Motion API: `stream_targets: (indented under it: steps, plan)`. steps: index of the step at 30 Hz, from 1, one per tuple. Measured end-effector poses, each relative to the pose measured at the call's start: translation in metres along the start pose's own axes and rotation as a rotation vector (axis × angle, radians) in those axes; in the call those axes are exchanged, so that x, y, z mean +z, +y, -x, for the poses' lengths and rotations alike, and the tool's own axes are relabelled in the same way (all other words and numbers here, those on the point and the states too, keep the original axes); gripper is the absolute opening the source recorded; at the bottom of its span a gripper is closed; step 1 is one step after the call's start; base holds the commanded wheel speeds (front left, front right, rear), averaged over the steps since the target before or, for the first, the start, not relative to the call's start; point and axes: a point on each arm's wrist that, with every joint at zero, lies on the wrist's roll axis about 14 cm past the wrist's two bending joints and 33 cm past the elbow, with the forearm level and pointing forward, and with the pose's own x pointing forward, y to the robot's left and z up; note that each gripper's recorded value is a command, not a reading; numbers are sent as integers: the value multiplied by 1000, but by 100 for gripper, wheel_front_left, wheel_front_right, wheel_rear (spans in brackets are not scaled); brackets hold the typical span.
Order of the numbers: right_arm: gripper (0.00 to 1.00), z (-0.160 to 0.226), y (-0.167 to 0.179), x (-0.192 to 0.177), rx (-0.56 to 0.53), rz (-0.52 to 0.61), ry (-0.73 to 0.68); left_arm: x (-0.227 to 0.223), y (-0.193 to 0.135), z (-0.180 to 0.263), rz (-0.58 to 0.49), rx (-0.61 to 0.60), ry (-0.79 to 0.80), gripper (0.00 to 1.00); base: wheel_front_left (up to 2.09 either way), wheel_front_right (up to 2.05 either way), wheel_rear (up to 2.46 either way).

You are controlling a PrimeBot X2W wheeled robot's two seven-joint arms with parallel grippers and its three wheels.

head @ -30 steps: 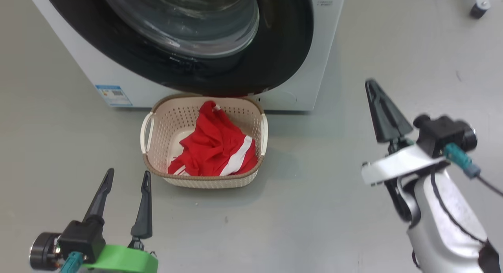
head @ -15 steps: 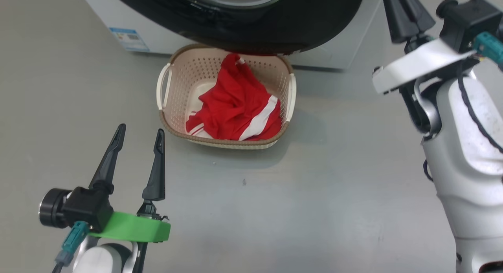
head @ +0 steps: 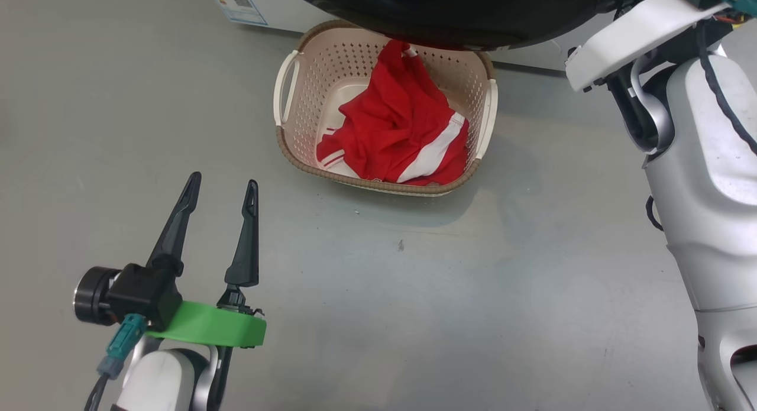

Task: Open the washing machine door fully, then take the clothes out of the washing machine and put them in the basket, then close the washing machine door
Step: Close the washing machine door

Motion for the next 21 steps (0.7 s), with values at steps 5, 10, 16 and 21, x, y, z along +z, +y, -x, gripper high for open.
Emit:
stream_targets:
  steps: [5, 10, 16, 21]
  plan:
    - [0, -6, -1, -5, 0, -37, 11, -1, 2, -1, 4, 10, -4, 100, 0, 0, 0]
    - [0, -13, 0, -1, 12, -53, 2, -4, 4, 0, 1, 17, 6, 100, 0, 0, 0]
    - [0, -21, -7, 0, 5, -64, 6, -6, 3, 1, 0, 12, 10, 100, 0, 0, 0]
    - [0, -29, -21, 7, -22, -57, -7, -6, -1, -3, 2, -3, 7, 100, 0, 0, 0]
